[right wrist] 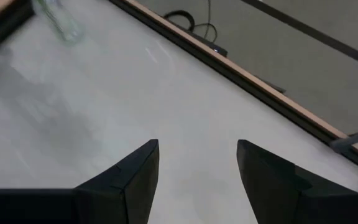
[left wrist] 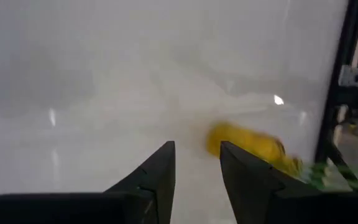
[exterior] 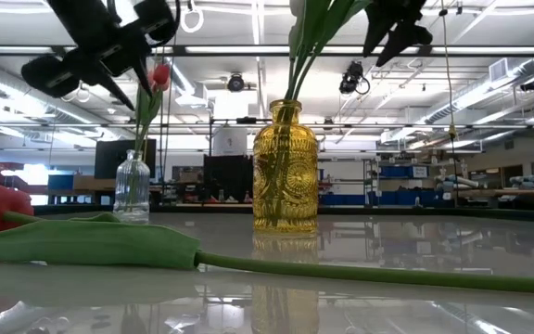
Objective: Sort flowers into vase by color
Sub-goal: Put the red tulip into the transparent flower vase, then return to Home Position
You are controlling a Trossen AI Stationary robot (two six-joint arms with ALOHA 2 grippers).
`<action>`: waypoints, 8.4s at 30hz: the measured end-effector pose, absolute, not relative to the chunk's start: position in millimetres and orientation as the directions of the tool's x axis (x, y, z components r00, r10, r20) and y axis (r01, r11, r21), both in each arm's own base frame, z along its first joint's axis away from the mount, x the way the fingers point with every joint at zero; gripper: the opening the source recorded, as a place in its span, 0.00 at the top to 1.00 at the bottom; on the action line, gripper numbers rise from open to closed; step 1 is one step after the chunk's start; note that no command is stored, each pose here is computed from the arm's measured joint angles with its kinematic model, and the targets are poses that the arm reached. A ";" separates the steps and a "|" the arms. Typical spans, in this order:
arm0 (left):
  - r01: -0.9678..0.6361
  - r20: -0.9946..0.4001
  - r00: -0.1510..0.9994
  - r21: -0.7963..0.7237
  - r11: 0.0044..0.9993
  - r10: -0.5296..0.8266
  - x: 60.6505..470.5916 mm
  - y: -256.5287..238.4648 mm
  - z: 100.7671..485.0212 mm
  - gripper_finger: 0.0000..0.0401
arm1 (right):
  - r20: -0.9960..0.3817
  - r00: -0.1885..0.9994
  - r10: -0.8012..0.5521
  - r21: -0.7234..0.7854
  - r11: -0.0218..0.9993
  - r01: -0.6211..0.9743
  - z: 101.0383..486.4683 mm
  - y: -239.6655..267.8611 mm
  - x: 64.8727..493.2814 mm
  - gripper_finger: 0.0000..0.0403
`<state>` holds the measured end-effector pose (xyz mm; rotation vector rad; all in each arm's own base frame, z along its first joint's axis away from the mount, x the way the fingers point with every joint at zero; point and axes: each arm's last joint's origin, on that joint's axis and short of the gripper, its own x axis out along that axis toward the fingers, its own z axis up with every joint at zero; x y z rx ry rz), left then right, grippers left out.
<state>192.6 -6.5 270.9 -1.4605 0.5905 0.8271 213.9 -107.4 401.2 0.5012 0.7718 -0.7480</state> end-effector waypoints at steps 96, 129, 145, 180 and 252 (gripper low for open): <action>-0.309 -0.968 0.095 0.194 0.931 0.234 232.1 -35.1 223.3 0.42 | -0.673 0.675 -0.304 0.298 0.724 0.622 414.7 -125.1 206.4 0.44; -0.952 -0.991 0.116 -0.128 -0.279 0.060 254.4 -91.0 145.6 0.48 | -0.717 0.642 -0.271 0.204 0.799 0.565 410.3 -122.6 203.0 0.44; -0.948 -0.992 0.097 -0.118 -0.297 0.084 256.2 -80.7 143.7 0.98 | -0.719 0.639 -0.272 0.195 0.804 0.561 410.1 -122.6 202.8 0.44; -0.972 -0.212 0.218 -0.131 0.193 0.953 143.8 36.8 328.9 0.98 | -0.719 0.639 -0.271 0.259 0.750 0.609 409.9 -122.8 203.2 0.44; -0.946 -0.350 0.313 -0.037 0.321 0.883 146.0 62.9 302.6 0.52 | -0.542 0.719 -0.435 0.200 0.764 0.613 440.1 -96.4 191.8 0.44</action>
